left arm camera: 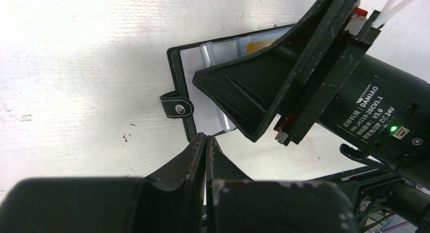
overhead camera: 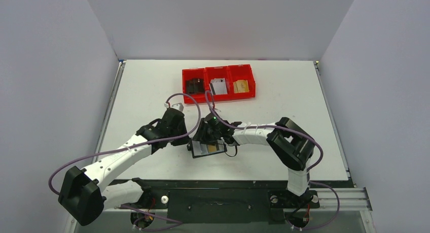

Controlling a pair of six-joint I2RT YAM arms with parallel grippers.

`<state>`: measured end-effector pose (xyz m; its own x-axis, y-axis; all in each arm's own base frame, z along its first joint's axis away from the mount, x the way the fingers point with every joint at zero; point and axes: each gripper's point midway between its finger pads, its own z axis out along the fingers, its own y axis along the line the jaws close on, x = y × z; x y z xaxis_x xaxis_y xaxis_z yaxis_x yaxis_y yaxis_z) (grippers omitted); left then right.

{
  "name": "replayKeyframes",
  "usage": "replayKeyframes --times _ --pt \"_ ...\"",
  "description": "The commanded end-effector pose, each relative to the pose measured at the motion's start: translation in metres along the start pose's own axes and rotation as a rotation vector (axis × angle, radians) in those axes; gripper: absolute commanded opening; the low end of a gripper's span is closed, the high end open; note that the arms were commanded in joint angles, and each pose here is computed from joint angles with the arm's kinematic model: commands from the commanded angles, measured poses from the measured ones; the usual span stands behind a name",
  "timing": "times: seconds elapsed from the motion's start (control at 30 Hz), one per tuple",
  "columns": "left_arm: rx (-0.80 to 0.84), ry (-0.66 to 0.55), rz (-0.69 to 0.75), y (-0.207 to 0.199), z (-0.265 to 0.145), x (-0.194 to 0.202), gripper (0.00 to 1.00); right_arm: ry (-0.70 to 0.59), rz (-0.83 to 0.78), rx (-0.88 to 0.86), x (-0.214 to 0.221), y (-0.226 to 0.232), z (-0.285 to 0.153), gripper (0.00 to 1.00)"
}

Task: Take the credit cards out of the card holder
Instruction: Remove the credit card from the card holder.

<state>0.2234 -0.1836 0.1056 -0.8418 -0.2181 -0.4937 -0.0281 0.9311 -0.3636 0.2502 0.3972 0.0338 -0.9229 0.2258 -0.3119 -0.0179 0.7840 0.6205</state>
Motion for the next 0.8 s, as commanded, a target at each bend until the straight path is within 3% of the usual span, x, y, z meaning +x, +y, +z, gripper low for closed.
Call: replayKeyframes --times 0.0,0.27,0.77 --pt "0.048 -0.004 0.006 -0.012 -0.008 -0.008 0.00 -0.037 0.010 -0.111 -0.009 0.038 0.000 0.44" --pt "0.093 0.017 0.012 -0.021 -0.009 -0.006 0.00 -0.059 0.032 -0.127 -0.011 0.038 -0.007 0.49" --pt "0.150 0.016 0.000 -0.042 -0.013 -0.017 0.00 -0.113 0.133 -0.179 -0.009 0.036 -0.023 0.50"
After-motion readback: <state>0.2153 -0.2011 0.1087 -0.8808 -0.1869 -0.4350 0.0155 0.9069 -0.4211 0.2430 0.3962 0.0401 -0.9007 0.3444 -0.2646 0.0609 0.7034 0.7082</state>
